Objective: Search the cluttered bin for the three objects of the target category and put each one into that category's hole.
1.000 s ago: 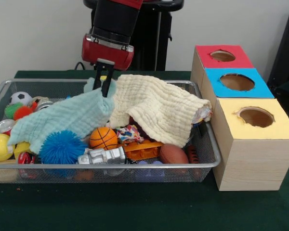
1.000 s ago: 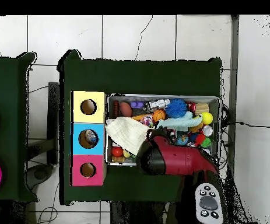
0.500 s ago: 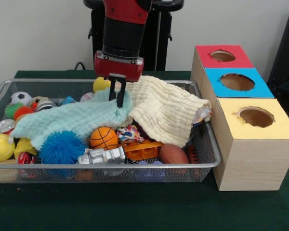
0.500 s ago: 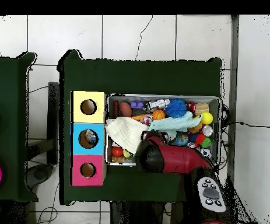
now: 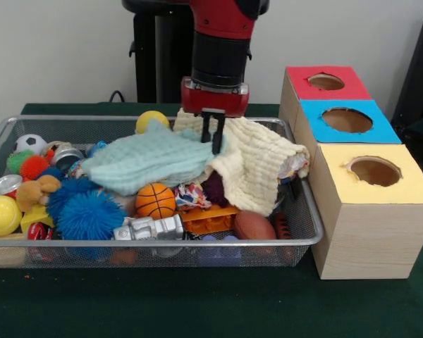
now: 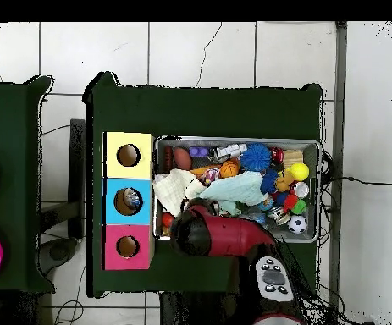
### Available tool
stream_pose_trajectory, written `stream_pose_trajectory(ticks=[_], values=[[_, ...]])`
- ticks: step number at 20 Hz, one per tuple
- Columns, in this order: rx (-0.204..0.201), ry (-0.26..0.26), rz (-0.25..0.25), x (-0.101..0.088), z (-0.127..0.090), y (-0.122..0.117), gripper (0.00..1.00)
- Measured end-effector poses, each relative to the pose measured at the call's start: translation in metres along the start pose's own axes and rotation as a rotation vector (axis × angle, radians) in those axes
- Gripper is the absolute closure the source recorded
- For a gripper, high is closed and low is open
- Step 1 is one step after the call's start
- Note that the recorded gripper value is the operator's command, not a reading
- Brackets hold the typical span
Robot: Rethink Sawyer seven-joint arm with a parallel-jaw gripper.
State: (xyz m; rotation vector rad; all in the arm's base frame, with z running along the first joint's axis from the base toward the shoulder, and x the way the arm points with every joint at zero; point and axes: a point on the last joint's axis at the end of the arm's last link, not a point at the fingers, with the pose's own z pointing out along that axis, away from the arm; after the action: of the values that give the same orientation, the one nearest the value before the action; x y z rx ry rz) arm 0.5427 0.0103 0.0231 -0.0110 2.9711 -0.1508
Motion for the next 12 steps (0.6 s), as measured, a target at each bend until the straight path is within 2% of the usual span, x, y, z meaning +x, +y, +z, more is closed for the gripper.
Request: stream_pose_trajectory(ticks=[6, 12], values=[[-0.012, 0.011, 0.042, 0.006, -0.005, 0.032, 1.0], [-0.004, 0.01, 0.084, 0.011, -0.007, 0.041, 1.0]])
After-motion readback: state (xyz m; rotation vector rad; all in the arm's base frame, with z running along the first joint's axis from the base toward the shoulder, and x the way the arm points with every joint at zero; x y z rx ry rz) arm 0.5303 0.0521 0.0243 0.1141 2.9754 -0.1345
